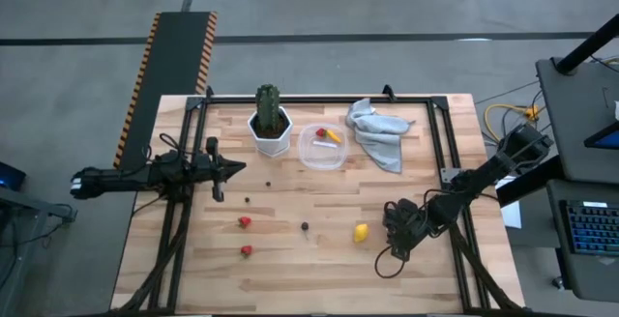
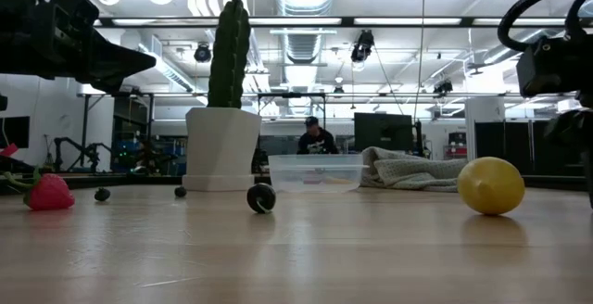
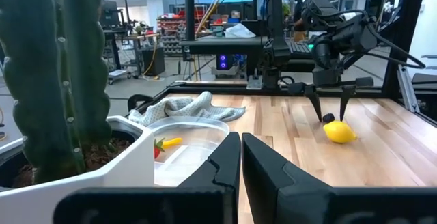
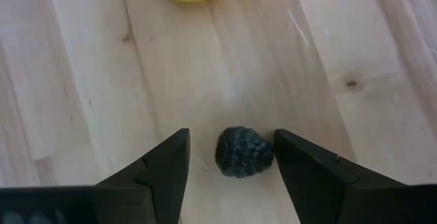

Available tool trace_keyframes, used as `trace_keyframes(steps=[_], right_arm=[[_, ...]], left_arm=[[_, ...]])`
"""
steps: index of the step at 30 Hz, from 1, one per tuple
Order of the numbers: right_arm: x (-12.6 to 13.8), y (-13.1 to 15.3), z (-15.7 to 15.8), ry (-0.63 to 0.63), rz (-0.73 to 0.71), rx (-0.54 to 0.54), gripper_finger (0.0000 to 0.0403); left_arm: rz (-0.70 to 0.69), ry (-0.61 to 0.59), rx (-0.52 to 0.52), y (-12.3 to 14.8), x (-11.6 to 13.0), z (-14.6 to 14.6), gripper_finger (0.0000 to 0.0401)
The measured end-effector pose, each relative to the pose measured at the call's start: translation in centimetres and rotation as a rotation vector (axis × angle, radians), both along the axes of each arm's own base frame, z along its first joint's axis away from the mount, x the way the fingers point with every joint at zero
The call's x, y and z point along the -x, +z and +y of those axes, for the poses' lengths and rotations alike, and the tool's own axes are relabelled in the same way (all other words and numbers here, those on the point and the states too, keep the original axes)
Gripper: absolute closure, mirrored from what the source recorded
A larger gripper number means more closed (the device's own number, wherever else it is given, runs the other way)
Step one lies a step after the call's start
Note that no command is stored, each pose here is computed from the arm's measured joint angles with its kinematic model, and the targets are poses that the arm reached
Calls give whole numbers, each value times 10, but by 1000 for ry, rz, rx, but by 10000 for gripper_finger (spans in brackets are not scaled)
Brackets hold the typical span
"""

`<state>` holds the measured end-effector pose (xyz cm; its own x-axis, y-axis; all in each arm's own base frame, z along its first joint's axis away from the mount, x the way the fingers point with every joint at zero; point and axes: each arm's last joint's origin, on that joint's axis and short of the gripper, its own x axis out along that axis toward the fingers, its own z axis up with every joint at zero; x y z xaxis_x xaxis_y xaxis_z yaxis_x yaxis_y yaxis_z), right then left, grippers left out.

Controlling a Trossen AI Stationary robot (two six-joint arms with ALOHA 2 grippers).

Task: Pick and placing Produce into tupperware
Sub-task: Put the black raspberry into the transparent bin

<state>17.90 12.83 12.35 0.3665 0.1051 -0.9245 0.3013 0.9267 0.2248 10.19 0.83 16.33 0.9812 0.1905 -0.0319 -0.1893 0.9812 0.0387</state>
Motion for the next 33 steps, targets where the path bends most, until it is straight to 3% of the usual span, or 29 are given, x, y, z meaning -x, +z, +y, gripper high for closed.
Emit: trace_keyframes(steps=[20,33], right_arm=[[3,5,1,37,11,5,197],[5,5,0,44,24,17,257]], left_arm=[[1,0,0,0,0,0,401],[1,0,0,0,0,0,401]])
